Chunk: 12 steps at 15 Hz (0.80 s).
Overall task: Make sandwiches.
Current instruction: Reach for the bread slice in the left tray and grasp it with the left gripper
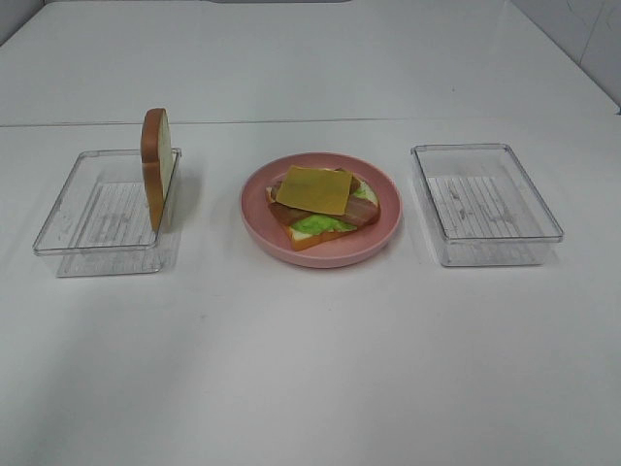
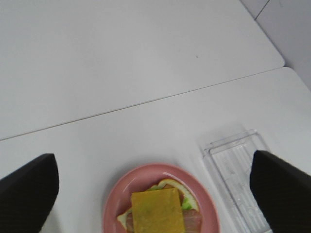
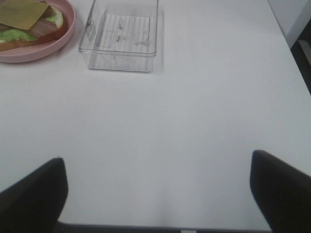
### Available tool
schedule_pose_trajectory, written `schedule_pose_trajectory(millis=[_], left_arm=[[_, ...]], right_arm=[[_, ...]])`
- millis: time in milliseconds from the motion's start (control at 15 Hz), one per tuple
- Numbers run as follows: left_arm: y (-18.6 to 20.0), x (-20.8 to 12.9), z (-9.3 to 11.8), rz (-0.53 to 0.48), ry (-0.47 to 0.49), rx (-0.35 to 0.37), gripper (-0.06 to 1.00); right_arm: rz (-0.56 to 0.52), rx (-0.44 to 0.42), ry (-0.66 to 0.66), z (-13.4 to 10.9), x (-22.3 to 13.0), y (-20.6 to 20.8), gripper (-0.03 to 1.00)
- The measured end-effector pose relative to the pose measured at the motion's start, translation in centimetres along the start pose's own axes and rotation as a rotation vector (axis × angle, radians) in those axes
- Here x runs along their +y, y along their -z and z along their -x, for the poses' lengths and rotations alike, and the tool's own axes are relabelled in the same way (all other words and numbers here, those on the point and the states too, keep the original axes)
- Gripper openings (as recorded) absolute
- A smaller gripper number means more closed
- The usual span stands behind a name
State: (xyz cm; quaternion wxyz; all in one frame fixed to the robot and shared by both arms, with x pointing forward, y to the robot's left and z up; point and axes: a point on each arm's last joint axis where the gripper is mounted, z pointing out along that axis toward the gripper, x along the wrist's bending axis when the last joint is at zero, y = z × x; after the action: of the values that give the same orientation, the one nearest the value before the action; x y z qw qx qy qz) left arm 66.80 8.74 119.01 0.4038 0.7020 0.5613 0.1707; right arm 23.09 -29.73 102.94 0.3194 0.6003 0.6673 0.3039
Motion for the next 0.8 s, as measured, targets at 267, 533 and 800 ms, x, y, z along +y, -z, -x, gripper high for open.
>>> schedule_pose_trajectory(millis=[267, 533, 800], left_arm=[[0.0, -2.4, -2.1, -0.141, -0.06, 0.179, 0.99], [-1.1, -5.0, -5.8, -0.287, -0.005, 0.254, 0.99], [-2.8, -7.2, -10.2, -0.404, 0.144, 0.259, 0.99]], right_arm=[[0.0, 0.0, 0.0, 0.0, 0.0, 0.0, 0.98], [0.0, 0.0, 0.0, 0.0, 0.0, 0.0, 0.98], [0.0, 0.0, 0.0, 0.0, 0.0, 0.0, 0.98]])
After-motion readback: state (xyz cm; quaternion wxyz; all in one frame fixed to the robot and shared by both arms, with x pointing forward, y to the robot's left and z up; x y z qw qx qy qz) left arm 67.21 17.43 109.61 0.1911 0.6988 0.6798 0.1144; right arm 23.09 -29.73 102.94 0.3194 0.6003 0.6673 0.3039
